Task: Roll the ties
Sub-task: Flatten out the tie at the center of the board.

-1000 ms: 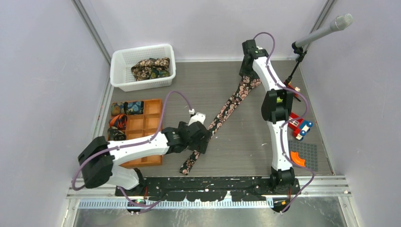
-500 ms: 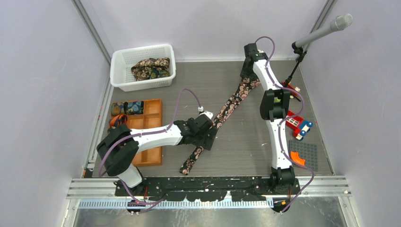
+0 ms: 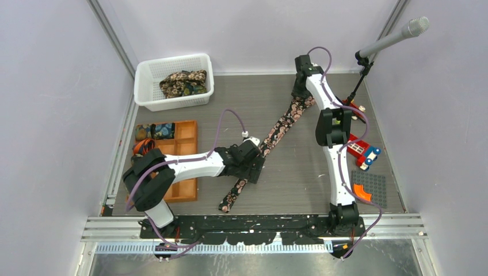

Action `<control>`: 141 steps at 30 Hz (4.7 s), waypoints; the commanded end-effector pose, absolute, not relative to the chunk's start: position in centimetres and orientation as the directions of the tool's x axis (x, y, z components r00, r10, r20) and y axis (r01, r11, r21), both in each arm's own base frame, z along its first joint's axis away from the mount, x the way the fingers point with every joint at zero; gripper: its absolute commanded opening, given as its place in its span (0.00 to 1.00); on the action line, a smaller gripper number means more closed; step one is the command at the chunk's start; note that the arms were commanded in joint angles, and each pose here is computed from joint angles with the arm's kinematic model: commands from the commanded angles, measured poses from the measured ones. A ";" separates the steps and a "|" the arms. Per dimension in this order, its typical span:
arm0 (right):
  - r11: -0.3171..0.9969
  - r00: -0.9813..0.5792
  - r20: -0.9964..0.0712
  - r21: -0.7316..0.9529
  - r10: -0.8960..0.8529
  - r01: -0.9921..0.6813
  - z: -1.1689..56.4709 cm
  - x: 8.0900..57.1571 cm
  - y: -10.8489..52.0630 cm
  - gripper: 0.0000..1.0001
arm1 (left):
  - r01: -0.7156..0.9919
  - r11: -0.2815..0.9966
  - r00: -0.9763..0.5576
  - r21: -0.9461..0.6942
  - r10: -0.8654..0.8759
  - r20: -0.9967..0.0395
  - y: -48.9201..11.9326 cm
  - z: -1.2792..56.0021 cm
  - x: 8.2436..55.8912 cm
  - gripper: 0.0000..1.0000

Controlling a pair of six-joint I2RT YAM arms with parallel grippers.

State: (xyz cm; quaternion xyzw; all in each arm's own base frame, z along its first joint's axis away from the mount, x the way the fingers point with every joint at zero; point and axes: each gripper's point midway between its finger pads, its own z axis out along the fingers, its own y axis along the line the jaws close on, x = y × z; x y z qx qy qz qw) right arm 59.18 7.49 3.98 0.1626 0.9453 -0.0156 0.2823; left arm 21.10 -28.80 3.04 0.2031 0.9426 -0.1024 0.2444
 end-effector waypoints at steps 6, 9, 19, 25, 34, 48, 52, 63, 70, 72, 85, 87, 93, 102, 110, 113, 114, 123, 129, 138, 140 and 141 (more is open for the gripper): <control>0.952 -0.803 -0.523 0.058 0.286 0.301 2.4 58.9 8.1 0.25 | 0.416 0.902 -0.798 -0.116 0.301 -0.522 -29.0 2.3 21.4 0.95; 0.951 -0.808 -0.513 0.060 0.289 0.303 1.9 58.8 8.1 0.18 | 0.413 0.903 -0.801 -0.114 0.301 -0.518 -28.8 2.0 21.2 0.94; 0.952 -0.777 -0.565 0.051 0.278 0.303 4.9 59.2 7.8 0.04 | 0.407 0.906 -0.807 -0.115 0.298 -0.509 -28.6 1.6 21.0 0.92; 0.950 -0.741 -0.617 0.035 0.264 0.310 8.1 59.6 7.1 0.03 | 0.397 0.910 -0.812 -0.115 0.291 -0.506 -28.6 1.3 21.0 0.91; 0.939 -0.690 -0.678 -0.001 0.252 0.344 11.1 59.2 5.6 0.01 | 0.382 0.919 -0.821 -0.100 0.287 -0.493 -28.1 0.8 20.9 0.88; 0.924 -0.670 -0.704 -0.052 0.235 0.379 10.4 59.2 3.7 0.00 | 0.373 0.923 -0.827 -0.097 0.284 -0.485 -28.1 0.5 20.9 0.86; 0.928 -0.688 -0.685 -0.044 0.241 0.369 8.1 59.5 3.9 0.00 | 0.374 0.922 -0.828 -0.097 0.285 -0.482 -28.1 0.4 20.8 0.85; 0.903 -0.672 -0.681 -0.035 0.292 0.428 5.0 59.6 2.1 0.01 | 0.373 0.927 -0.816 -0.036 0.309 -0.489 -27.1 0.5 21.3 0.75; 0.882 -0.659 -0.655 0.024 0.369 0.471 4.0 59.2 1.2 0.02 | 0.351 0.936 -0.812 0.031 0.321 -0.488 -26.0 0.5 22.3 0.73; 0.883 -0.661 -0.648 0.038 0.377 0.467 3.7 59.3 1.3 0.04 | 0.339 0.940 -0.813 0.037 0.313 -0.491 -25.7 0.6 22.7 0.72; 0.868 -0.638 -0.631 0.120 0.442 0.483 4.5 59.3 1.8 0.33 | 0.310 0.950 -0.814 0.031 0.282 -0.508 -25.3 2.5 23.9 0.74; 0.868 -0.627 -0.637 0.145 0.449 0.475 6.1 59.4 2.2 0.40 | 0.300 0.954 -0.815 0.013 0.263 -0.517 -25.3 3.5 23.7 0.77; 0.889 -0.631 -0.648 0.176 0.428 0.422 10.4 58.5 4.2 0.59 | 0.260 0.964 -0.820 -0.049 0.194 -0.538 -24.7 6.7 22.5 0.90; 0.942 -0.679 -0.657 0.176 0.329 0.287 15.8 50.8 10.5 0.62 | 0.115 0.983 -0.848 -0.140 0.024 -0.530 -21.9 10.8 18.6 0.90; 0.946 -0.845 -0.496 0.324 0.200 0.033 14.1 37.7 22.5 0.60 | 0.042 0.985 -0.854 -0.168 -0.052 -0.518 -18.0 9.9 15.4 0.84; 0.937 -0.882 -0.438 0.349 0.174 0.011 12.0 33.4 25.7 0.59 | 0.036 0.981 -0.855 -0.193 -0.069 -0.514 -17.5 9.7 14.7 0.82; 0.936 -0.891 -0.422 0.351 0.166 0.008 11.5 32.3 26.4 0.59 | 0.034 0.980 -0.855 -0.196 -0.073 -0.513 -17.3 9.6 14.5 0.81; 0.931 -0.939 -0.302 0.362 0.166 0.048 6.7 27.4 29.2 0.56 | 0.044 0.979 -0.850 -0.197 -0.067 -0.522 -16.5 9.8 14.1 0.80; 0.939 -0.951 -0.267 0.338 0.158 0.061 4.5 27.3 29.3 0.55 | 0.049 0.977 -0.848 -0.207 -0.069 -0.526 -16.5 10.1 14.1 0.79; 0.935 -0.943 -0.294 0.352 0.156 0.045 5.0 28.8 30.5 0.51 | 0.046 0.977 -0.839 -0.209 -0.076 -0.539 -16.3 10.3 14.2 0.78; 0.936 -0.946 -0.285 0.350 0.154 0.048 5.0 28.7 30.5 0.50 | 0.045 0.978 -0.838 -0.203 -0.074 -0.541 -16.3 10.2 14.3 0.78; 0.936 -0.947 -0.281 0.348 0.155 0.050 5.1 28.6 30.5 0.49 | 0.044 0.979 -0.837 -0.201 -0.074 -0.542 -16.3 10.2 14.4 0.78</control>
